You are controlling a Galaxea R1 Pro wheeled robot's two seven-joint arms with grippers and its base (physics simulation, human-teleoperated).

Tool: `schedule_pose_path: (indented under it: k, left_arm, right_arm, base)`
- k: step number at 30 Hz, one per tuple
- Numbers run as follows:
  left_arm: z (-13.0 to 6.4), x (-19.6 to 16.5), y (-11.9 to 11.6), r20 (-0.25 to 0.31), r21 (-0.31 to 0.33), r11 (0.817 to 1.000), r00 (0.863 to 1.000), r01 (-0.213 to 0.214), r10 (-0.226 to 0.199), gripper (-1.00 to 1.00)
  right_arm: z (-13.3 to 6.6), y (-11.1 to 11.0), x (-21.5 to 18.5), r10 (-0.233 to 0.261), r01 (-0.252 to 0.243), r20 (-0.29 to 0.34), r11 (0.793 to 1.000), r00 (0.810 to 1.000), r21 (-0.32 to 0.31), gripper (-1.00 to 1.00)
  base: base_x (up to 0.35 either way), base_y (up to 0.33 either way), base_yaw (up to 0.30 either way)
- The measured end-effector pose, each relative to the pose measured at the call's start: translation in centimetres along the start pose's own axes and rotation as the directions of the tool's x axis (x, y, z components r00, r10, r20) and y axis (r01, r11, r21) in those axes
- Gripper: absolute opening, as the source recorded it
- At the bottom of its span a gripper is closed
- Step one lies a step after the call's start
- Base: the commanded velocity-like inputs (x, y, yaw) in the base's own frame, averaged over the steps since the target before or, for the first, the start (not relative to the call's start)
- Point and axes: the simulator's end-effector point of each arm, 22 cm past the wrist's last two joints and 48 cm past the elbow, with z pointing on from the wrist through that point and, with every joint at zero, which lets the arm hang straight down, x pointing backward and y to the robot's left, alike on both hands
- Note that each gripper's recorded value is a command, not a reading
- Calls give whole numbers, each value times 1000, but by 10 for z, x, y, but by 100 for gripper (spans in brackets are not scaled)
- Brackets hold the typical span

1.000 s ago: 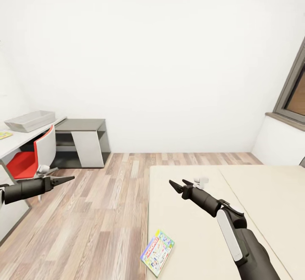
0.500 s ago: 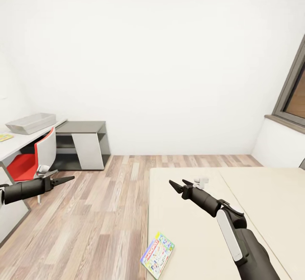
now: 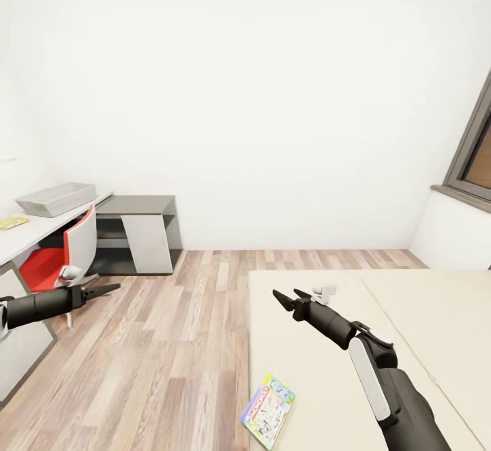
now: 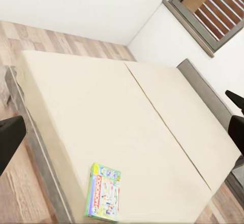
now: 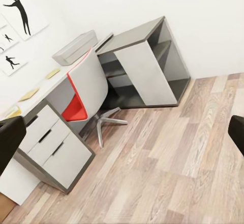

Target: Put all the toys in the child's room - the three board games (two on the bed and one on the table), the two jigsaw puzzles on the table, and the tennis ball on the table - inside the toy box on the table in the child's room.

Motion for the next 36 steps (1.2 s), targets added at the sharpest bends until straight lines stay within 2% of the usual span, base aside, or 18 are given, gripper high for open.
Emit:
schedule_pose_path:
  k: [36]
  left_arm:
    - [0,0,0,1,-1,1000,1000,0,0,100]
  right_arm:
    - [0,0,1,5,-5,-3,1000,1000,1,100]
  base:
    - [0,289,0]
